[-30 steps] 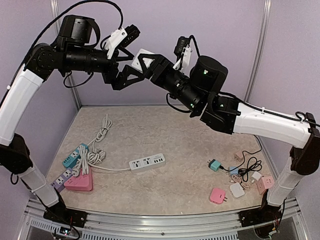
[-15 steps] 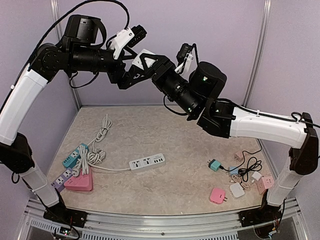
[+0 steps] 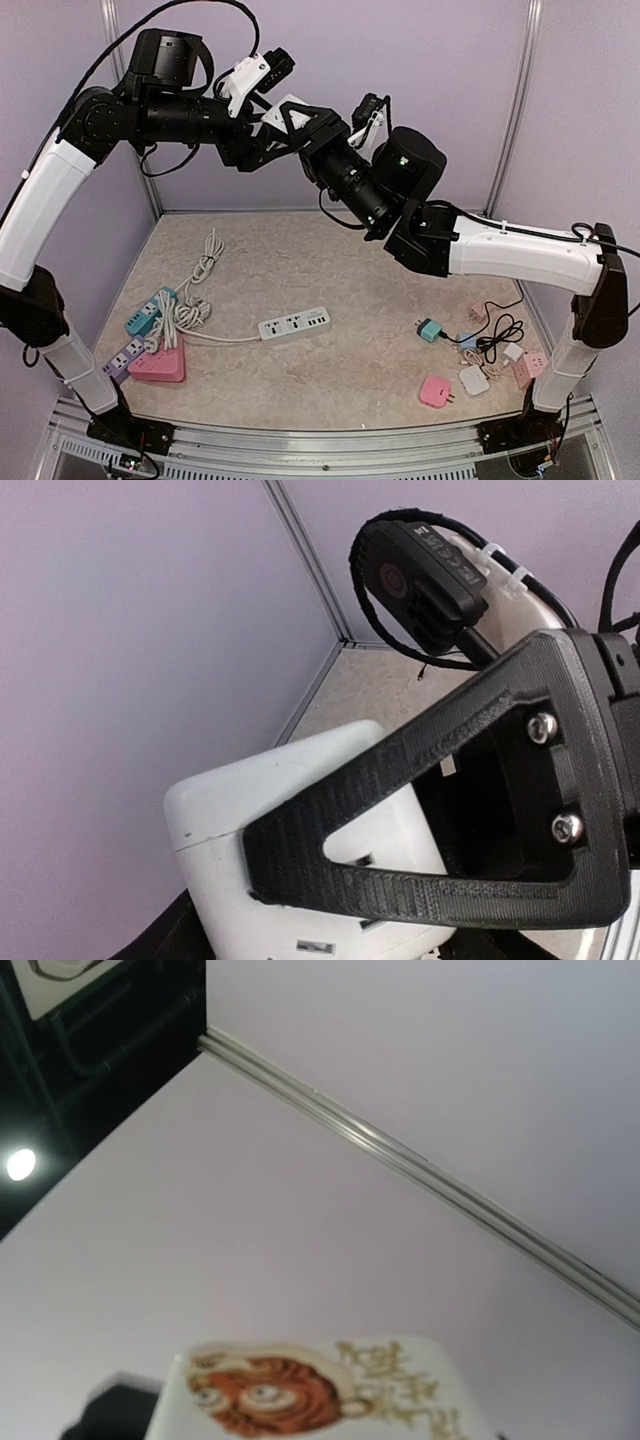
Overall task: Insert the plug
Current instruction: Pick up the plug from the center of the board.
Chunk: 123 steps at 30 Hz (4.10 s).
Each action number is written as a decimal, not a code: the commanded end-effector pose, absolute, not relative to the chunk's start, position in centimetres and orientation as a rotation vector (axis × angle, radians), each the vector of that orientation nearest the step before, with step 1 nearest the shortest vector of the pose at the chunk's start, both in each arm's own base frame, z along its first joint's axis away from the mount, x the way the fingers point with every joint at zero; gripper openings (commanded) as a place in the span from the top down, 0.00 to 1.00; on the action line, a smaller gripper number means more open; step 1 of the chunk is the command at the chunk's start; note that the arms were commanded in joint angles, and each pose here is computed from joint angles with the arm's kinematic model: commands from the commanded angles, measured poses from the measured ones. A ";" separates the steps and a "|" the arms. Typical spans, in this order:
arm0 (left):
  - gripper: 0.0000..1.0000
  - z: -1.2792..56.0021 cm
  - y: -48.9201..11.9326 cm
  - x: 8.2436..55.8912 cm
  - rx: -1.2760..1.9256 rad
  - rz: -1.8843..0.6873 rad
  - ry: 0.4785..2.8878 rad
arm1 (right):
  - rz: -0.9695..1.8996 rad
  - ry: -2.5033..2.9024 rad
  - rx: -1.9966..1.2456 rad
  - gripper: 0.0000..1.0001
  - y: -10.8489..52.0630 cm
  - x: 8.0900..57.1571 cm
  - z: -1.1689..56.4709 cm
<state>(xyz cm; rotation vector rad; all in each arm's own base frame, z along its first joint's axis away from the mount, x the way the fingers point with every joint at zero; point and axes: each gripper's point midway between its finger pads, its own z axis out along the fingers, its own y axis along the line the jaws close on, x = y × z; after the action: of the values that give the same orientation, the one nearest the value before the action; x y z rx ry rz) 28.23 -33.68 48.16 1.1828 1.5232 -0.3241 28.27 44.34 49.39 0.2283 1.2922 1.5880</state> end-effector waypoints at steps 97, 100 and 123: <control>1.00 41.5 -31.7 24.4 1.660 -0.246 1.422 | 1.334 1.894 -0.762 0.00 43.4 24.7 41.9; 1.00 41.5 -31.9 24.2 1.666 -0.252 1.416 | 1.329 1.930 -0.741 0.00 43.8 25.5 40.8; 1.00 42.2 -31.6 24.8 1.636 -0.199 1.413 | 1.726 1.878 -0.885 1.00 47.3 22.9 40.5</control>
<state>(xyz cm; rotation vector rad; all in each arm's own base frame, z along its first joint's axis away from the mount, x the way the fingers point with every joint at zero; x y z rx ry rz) 25.25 -31.61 40.16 1.7096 1.4271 -0.1442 24.62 46.64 40.97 -0.7282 1.9466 1.7042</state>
